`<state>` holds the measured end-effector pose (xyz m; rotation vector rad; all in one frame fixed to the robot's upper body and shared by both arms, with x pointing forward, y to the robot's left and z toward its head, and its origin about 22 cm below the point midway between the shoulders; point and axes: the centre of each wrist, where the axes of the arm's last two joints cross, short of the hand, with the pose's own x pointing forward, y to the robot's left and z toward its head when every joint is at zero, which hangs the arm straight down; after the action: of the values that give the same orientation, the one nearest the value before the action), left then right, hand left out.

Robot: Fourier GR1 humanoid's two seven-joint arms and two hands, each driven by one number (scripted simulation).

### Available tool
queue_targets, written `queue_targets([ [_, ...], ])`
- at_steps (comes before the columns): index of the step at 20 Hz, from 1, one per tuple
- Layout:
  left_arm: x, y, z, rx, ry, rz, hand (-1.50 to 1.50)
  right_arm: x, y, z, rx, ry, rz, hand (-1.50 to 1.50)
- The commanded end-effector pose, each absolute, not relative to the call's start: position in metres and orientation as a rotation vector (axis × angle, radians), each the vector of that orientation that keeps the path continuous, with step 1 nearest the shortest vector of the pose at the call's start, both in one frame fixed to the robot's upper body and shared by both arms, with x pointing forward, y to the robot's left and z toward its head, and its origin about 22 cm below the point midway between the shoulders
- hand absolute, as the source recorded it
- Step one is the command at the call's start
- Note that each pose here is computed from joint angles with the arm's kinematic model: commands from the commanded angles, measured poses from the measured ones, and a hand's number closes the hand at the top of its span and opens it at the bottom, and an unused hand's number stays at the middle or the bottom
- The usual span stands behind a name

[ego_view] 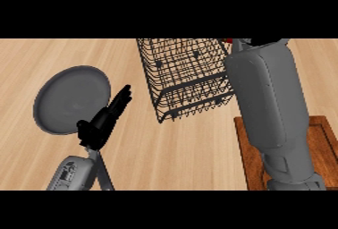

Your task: Pick the tomato from the cutting board and place it in the tiered basket

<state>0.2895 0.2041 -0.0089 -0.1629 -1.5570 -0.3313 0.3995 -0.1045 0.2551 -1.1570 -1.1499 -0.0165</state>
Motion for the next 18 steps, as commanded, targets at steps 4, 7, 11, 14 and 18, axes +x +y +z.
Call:
queue_targets([
  [4,0.292,0.200,-0.008,-0.178,-1.559,-0.336,0.00,0.416,-0.123,0.262,-0.814,-0.971,-0.421,-1.50],
  [7,0.292,0.196,-0.013,-0.174,-1.536,-0.338,0.00,0.419,-0.121,0.261,-0.760,-1.009,-0.487,-1.50],
  [11,0.291,0.209,-0.013,-0.148,-1.540,-0.322,0.00,0.423,-0.117,0.258,-0.817,-1.111,-0.592,-1.50],
  [14,0.291,0.226,-0.015,-0.124,-1.541,-0.301,0.00,0.423,-0.108,0.265,-0.957,-1.152,-0.632,-1.50],
  [18,0.282,0.224,-0.024,-0.082,-1.516,-0.262,0.00,0.422,-0.120,0.265,-1.161,-1.187,-0.722,-1.50],
])
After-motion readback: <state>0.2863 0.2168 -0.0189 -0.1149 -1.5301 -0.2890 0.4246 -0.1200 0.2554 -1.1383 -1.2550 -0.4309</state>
